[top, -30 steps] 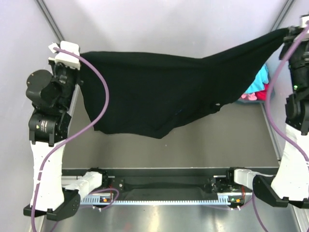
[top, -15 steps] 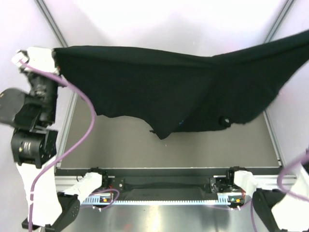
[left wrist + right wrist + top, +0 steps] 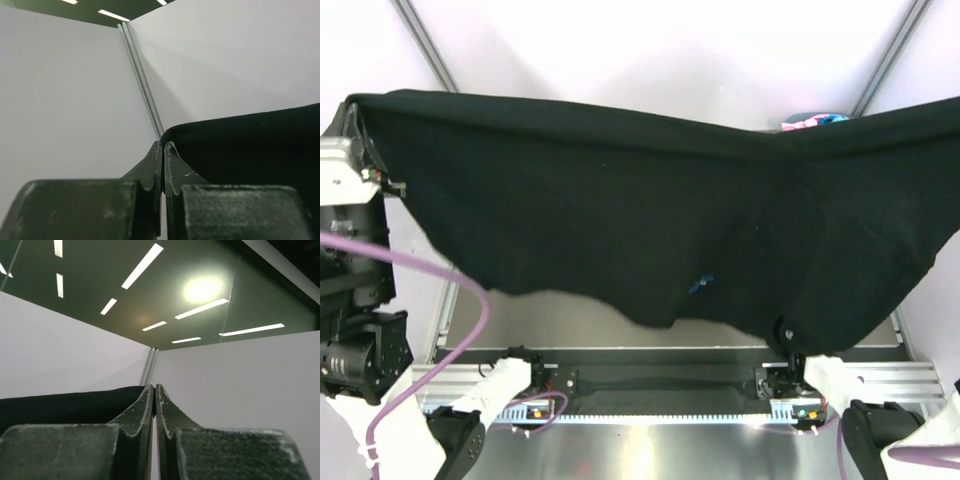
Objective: Fold and stack the t-shirts
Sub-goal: Flatten the tshirt out
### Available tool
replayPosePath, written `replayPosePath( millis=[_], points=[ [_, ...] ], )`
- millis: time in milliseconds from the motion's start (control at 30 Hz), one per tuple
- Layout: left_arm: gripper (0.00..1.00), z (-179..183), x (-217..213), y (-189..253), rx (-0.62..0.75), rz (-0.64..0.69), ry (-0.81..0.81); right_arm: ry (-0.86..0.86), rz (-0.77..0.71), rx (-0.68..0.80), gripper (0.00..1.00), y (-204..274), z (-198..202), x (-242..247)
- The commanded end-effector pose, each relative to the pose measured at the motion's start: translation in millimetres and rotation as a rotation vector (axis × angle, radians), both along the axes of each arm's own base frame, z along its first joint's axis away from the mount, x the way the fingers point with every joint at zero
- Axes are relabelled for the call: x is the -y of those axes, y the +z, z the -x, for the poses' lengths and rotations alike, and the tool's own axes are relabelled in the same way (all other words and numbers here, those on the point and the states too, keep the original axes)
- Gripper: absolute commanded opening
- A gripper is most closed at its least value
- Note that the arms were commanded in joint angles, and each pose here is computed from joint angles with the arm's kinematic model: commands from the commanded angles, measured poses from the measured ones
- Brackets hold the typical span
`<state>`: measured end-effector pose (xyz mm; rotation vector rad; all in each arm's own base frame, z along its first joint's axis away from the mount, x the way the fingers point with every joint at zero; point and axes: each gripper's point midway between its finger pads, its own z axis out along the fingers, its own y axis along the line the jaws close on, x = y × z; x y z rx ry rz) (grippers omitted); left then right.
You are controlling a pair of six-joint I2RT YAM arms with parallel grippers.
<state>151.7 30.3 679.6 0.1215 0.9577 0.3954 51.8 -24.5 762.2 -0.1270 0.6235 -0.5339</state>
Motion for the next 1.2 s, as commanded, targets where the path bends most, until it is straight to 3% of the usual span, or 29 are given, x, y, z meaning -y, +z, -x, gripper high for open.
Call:
replayPosePath(
  millis=[0, 133, 267, 433, 667, 1167],
  points=[
    [0.00, -38.3, -6.8, -3.8, -0.058, -0.030, 0.085, -0.105, -0.017, -0.009, 0.00, 7.4, -45.9, 17.9],
    [0.00, -104.7, 7.3, -43.8, -0.244, -0.050, 0.049, -0.115, 0.036, -0.071, 0.00, -0.7, -106.3, 17.5],
    [0.00, -149.5, 16.0, -70.0, -0.332, -0.041, 0.028, -0.138, 0.045, -0.188, 0.00, -15.0, -188.5, 25.9],
    [0.00, -177.4, 19.2, -79.8, -0.335, -0.035, 0.030, -0.117, 0.023, -0.234, 0.00, -29.3, -215.6, 27.5],
    [0.00, -168.8, 17.6, -72.5, -0.292, -0.042, 0.035, -0.072, -0.008, -0.255, 0.00, -46.2, -185.6, 22.0],
    [0.00, -48.0, 3.8, -38.5, -0.112, -0.045, 0.029, -0.074, 0.022, -0.109, 0.00, -30.2, -28.5, 7.5]
  ],
)
